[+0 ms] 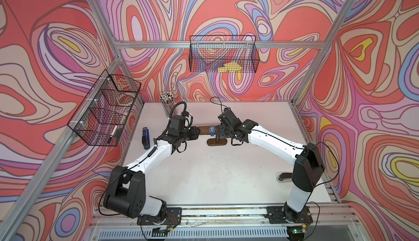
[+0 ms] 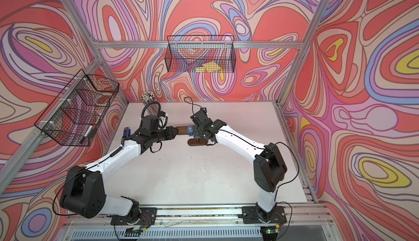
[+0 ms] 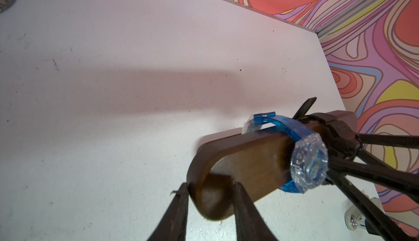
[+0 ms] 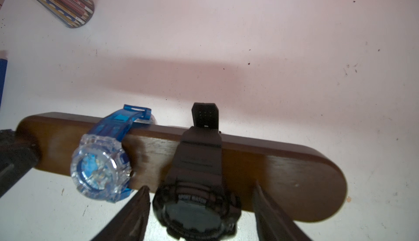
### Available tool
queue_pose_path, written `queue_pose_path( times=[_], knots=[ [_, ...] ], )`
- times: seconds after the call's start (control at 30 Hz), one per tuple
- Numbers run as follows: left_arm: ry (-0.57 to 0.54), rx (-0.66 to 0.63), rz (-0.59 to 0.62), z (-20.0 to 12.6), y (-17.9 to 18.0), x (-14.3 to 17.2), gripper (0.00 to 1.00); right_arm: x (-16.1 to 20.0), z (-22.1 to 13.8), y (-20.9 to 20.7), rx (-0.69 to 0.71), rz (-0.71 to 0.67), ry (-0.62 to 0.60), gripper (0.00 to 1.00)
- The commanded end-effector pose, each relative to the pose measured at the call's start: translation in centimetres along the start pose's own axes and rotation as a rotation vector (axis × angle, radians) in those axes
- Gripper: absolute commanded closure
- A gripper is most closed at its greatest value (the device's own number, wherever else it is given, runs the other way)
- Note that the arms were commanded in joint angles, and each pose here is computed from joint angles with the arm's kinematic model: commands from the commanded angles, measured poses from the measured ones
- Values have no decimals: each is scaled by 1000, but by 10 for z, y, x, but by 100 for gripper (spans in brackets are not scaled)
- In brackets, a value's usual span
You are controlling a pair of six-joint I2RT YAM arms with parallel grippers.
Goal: Place watch on stand
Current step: Place the watch on the stand.
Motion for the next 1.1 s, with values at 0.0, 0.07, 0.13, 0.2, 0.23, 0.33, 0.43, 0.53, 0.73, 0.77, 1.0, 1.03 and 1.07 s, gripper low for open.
queue_pose_path(
  times=[0.0, 0.07, 0.13, 0.2, 0.23, 0.33, 0.43, 0.53, 0.73, 0.77, 1.0, 1.03, 1.07],
  knots=[
    [-25, 21, 2, -7, -4, -4, 65, -9, -11, 2, -2, -4, -43, 27],
    [-25, 23, 3, -8, -4, -3, 65, -10, -12, 2, -2, -5, -47, 26],
    [-25, 22, 4, -8, -4, -4, 65, -11, -12, 2, -1, -8, -50, 25],
    [-26, 23, 3, -8, -4, -4, 65, -12, -13, 2, 0, -10, -53, 25],
    [-26, 25, 4, -8, -5, -4, 65, -12, -14, 2, 1, -12, -54, 24],
    [-26, 26, 5, -8, -5, -4, 65, -19, -29, 1, -15, -5, -87, 23],
    [-29, 27, 6, -10, -5, -4, 65, -21, -35, 0, -18, -5, -105, 22],
    [-35, 24, 17, -13, -6, -6, 64, -25, -41, -1, -12, -11, -114, 22],
    [-63, -7, 59, -28, -10, -14, 59, -32, -62, -5, -20, -18, -149, 19],
    [-71, -18, 70, -33, -11, -15, 57, -33, -69, -8, -13, -22, -159, 17],
    [-96, -149, 153, -64, -7, -24, 38, -46, -99, -51, 8, 9, -190, 4],
    [-94, -166, 157, -67, -5, -25, 36, -48, -103, -60, 9, 24, -197, 2],
    [-92, -185, 162, -71, -3, -26, 32, -49, -108, -70, 17, 37, -207, 2]
  ],
)
Point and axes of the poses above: each gripper's point midway between its finger pads, its own z axis out along the fingers, its own y axis along the line the jaws close on, x = y × z, the point moved 7 cm from there along -z, back along the fingers, and after that the axes turned 2 degrees about z, right-handed, at the moved point
